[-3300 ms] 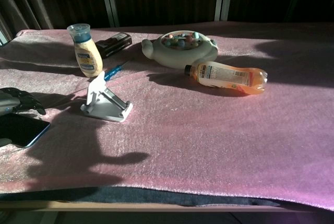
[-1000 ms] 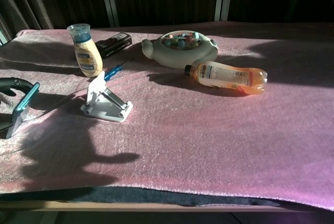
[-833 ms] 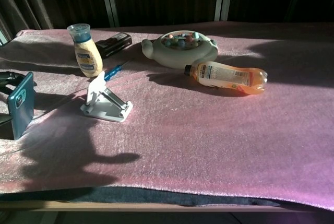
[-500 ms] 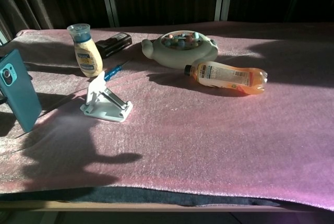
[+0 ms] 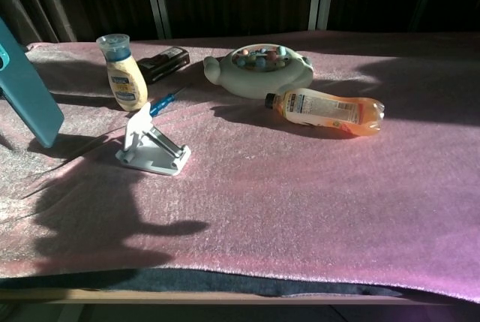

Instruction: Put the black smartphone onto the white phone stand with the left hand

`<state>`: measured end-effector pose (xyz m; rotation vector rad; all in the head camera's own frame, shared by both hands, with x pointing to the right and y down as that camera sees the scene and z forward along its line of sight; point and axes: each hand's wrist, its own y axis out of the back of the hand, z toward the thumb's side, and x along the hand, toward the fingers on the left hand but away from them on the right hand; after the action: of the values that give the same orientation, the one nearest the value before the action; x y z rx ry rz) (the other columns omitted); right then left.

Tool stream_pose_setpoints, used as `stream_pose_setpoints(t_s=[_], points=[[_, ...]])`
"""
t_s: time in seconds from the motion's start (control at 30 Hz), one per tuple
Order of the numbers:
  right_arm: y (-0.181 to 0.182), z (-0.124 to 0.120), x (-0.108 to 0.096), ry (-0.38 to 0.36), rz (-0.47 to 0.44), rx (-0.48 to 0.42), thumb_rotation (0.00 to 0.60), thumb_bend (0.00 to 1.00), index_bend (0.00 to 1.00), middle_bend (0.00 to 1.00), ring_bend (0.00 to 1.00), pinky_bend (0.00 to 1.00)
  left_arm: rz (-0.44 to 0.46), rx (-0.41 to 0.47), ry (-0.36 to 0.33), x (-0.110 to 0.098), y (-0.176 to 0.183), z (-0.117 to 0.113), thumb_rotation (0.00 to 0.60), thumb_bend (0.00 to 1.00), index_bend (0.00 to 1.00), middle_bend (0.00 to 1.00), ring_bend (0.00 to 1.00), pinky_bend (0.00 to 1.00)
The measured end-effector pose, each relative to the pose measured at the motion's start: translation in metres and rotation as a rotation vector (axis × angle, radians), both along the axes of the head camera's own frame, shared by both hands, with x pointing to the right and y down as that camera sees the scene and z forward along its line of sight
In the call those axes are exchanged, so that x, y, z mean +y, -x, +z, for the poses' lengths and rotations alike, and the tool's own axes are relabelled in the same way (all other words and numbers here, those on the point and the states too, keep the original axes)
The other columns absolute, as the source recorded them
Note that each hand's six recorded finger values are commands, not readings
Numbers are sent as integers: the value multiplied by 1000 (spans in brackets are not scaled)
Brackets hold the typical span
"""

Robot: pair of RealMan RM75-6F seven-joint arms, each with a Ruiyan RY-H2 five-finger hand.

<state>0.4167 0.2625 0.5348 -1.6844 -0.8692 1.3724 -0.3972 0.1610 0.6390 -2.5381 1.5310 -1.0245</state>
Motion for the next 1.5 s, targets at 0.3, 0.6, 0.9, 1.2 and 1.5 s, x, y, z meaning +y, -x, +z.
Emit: stream_pose_setpoints(t_s=[0.3, 0.6, 0.9, 1.2, 1.5], points=[[0, 2, -1, 2, 2, 11, 600, 238, 0, 0, 0, 0, 194, -67, -139, -20, -34, 13, 600, 429, 969, 1000, 756, 187], [-1, 6, -2, 10, 8, 25, 600, 239, 0, 0, 0, 0, 243, -31, -126, -43, -63, 34, 600, 428, 969, 1000, 757, 187], [0, 8, -3, 15, 9, 33, 600, 238, 0, 0, 0, 0, 246, -20, -91, -52, -69, 43, 600, 427, 969, 1000, 756, 192], [0, 9, -3, 20, 10, 36, 600, 239, 0, 0, 0, 0, 294, -23, -58, -43, -77, 53, 600, 425, 969, 1000, 755, 192], [-2, 7, -4, 16, 17, 32, 600, 239, 0, 0, 0, 0, 308, -30, -40, -43, -84, 60, 600, 416, 969, 1000, 755, 193]])
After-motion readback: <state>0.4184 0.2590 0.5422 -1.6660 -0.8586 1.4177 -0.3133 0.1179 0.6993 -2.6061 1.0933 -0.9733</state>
